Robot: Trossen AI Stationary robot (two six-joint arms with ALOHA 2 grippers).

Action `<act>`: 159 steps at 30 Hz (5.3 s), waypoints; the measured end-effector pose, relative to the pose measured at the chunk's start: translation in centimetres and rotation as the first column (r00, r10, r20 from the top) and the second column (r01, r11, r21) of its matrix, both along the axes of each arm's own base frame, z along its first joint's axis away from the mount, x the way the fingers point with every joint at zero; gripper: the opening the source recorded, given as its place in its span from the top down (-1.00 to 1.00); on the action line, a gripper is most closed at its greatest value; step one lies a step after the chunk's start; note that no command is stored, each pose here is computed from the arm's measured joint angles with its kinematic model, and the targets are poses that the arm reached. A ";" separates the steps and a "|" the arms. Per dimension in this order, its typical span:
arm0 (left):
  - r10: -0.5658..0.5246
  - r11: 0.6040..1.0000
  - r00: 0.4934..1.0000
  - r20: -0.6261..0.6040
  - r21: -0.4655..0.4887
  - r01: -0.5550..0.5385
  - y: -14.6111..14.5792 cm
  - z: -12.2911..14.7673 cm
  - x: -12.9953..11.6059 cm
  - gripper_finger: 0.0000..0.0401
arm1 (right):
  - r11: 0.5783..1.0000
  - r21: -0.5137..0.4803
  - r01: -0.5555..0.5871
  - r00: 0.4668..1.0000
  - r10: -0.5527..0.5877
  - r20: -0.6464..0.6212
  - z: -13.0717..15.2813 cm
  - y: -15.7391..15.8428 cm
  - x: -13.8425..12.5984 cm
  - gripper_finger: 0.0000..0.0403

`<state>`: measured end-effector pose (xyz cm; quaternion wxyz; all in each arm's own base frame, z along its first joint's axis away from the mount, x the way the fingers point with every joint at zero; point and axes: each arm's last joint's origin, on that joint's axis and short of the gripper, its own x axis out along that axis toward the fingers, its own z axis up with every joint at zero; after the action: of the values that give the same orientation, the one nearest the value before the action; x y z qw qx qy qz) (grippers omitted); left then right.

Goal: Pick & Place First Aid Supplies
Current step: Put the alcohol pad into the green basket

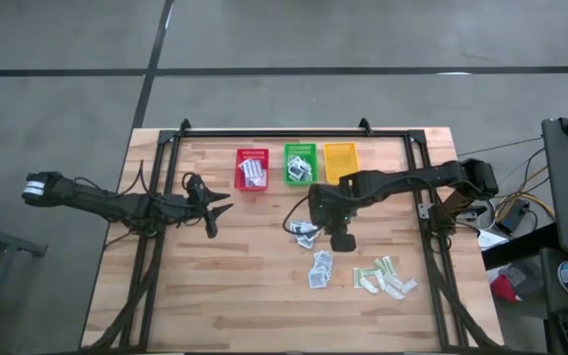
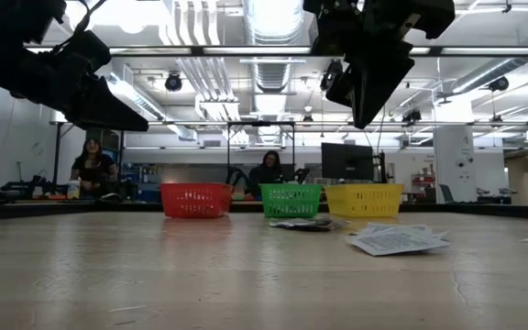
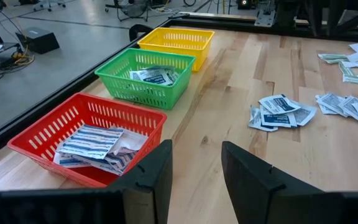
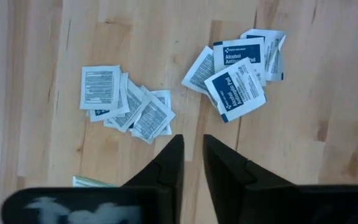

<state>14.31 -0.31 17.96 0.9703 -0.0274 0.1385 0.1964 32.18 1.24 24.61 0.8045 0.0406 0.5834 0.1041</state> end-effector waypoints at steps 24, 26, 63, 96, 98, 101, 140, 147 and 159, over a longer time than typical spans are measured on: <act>0.000 1.000 1.000 0.007 -0.001 0.000 0.0 0.1 0.0 0.34 | 0.995 -0.061 -0.079 0.995 0.082 0.047 -2.2 -0.4 2.4 0.12; 0.000 1.000 1.000 0.007 -0.001 0.000 0.0 0.1 0.0 0.34 | 0.994 -0.067 -0.083 0.996 0.086 0.038 -2.5 -0.7 2.5 0.12; 0.000 1.000 1.000 0.013 -0.001 0.000 0.0 0.1 0.1 0.34 | 0.983 -0.067 -0.169 0.977 0.158 -0.145 -10.7 -2.4 4.9 0.16; 0.000 1.000 1.000 0.012 0.002 0.000 0.0 0.1 0.0 0.34 | 0.986 -0.057 -0.157 0.976 0.146 -0.163 -8.7 -2.3 3.8 0.82; -0.001 1.000 1.000 0.012 0.002 0.001 0.0 0.1 0.1 0.34 | 0.986 -0.059 -0.157 0.978 0.147 -0.147 -8.1 -2.3 3.7 0.84; -0.001 1.000 1.000 0.013 0.003 0.001 0.0 0.1 0.1 0.34 | 0.986 -0.063 -0.155 0.982 0.147 -0.120 -7.2 -2.3 3.5 0.89; 0.000 1.000 1.000 0.017 0.001 0.000 0.0 0.2 0.1 0.34 | 0.980 0.123 -0.154 0.988 0.153 0.015 -4.0 -1.7 4.3 0.96; 0.000 1.000 1.000 0.016 0.001 0.000 0.0 0.2 0.1 0.34 | 0.980 0.120 -0.158 0.987 0.157 0.013 -4.2 -1.8 4.3 0.75; 0.000 1.000 1.000 0.017 0.000 0.000 0.0 0.2 0.1 0.34 | 0.997 -0.034 -0.072 0.997 0.071 -0.026 -4.4 -2.4 4.4 0.28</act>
<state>14.37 -0.32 18.13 0.9714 -0.0292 0.1304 0.1961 36.54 -1.17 20.21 0.7935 0.0071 0.5961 0.1222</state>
